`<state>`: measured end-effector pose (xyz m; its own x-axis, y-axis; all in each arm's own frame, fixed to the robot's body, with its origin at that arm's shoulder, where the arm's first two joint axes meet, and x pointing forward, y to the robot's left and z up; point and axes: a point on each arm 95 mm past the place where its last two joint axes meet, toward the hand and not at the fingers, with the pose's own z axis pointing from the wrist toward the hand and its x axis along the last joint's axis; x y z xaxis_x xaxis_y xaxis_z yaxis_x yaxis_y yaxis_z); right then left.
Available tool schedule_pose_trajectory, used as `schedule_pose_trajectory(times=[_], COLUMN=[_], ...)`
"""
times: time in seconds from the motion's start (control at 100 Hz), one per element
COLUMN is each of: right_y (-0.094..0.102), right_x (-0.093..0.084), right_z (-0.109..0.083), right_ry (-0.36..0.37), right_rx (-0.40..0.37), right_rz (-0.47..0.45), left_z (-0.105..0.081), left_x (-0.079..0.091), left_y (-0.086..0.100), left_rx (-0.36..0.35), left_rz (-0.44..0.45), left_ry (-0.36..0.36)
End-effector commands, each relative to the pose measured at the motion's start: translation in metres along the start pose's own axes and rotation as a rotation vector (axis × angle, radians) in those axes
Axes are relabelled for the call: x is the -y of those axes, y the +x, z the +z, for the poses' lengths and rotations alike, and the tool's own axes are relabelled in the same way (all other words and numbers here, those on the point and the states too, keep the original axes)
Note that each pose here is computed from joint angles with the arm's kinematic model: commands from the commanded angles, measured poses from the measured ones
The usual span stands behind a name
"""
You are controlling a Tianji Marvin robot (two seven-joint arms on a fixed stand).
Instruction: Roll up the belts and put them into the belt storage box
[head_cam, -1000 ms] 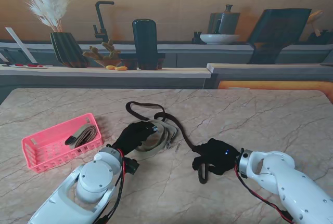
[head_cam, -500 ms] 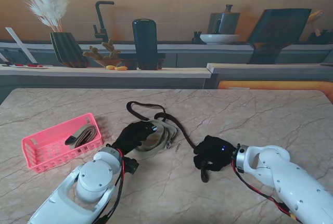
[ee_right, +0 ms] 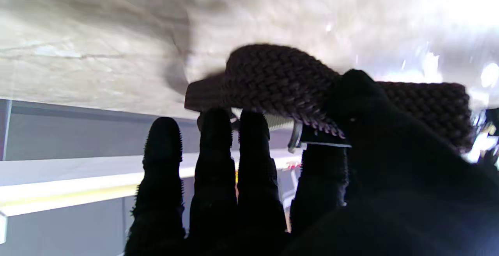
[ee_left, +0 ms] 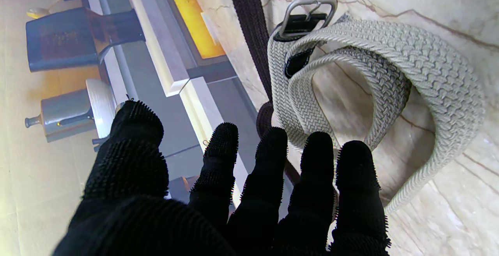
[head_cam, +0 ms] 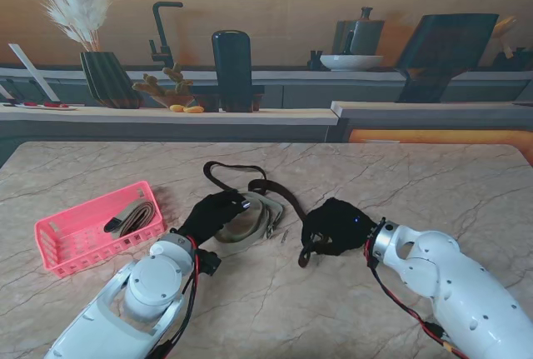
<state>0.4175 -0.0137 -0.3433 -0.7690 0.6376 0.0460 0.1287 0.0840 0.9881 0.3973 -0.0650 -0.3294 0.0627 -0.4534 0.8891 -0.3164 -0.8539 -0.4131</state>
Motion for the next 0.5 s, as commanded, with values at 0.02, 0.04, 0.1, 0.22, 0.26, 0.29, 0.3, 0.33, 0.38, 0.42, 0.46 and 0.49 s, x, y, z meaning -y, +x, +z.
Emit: schedule_pose_trajectory(times=[0.02, 0.04, 0.1, 0.22, 0.26, 0.29, 0.3, 0.33, 0.38, 0.42, 0.46, 0.49], right_y=[0.01, 0.01, 0.012, 0.017, 0.018, 0.018, 0.019, 0.019, 0.02, 0.02, 0.021, 0.021], right_x=[-0.014, -0.016, -0.022, -0.032, -0.034, -0.037, -0.037, -0.04, -0.043, -0.046, -0.048, -0.05], right_z=[0.009, 0.01, 0.011, 0.014, 0.015, 0.016, 0.017, 0.018, 0.019, 0.02, 0.022, 0.023], right_ry=[-0.058, -0.064, -0.074, -0.053, -0.041, -0.035, -0.032, -0.022, -0.005, 0.009, 0.021, 0.029], right_rx=[0.01, 0.016, 0.027, 0.026, 0.022, 0.017, 0.016, 0.01, -0.001, -0.009, -0.016, -0.02], right_rz=[0.029, 0.034, 0.045, 0.077, 0.087, 0.092, 0.092, 0.094, 0.094, 0.095, 0.099, 0.104], left_z=[0.001, 0.001, 0.001, 0.001, 0.001, 0.001, 0.001, 0.002, 0.002, 0.003, 0.004, 0.005], left_x=[-0.005, -0.006, -0.008, -0.012, -0.014, -0.015, -0.015, -0.016, -0.019, -0.02, -0.021, -0.021], left_y=[0.0, 0.0, 0.0, 0.0, 0.0, 0.0, 0.001, 0.001, 0.002, 0.004, 0.005, 0.006], left_rx=[-0.009, -0.011, -0.017, -0.028, -0.032, -0.036, -0.037, -0.04, -0.046, -0.052, -0.059, -0.066], left_rz=[-0.011, -0.012, -0.003, 0.055, 0.074, 0.084, 0.086, 0.093, 0.099, 0.106, 0.117, 0.128], left_ry=[-0.01, -0.015, -0.044, -0.123, -0.149, -0.166, -0.17, -0.183, -0.2, -0.215, -0.233, -0.246])
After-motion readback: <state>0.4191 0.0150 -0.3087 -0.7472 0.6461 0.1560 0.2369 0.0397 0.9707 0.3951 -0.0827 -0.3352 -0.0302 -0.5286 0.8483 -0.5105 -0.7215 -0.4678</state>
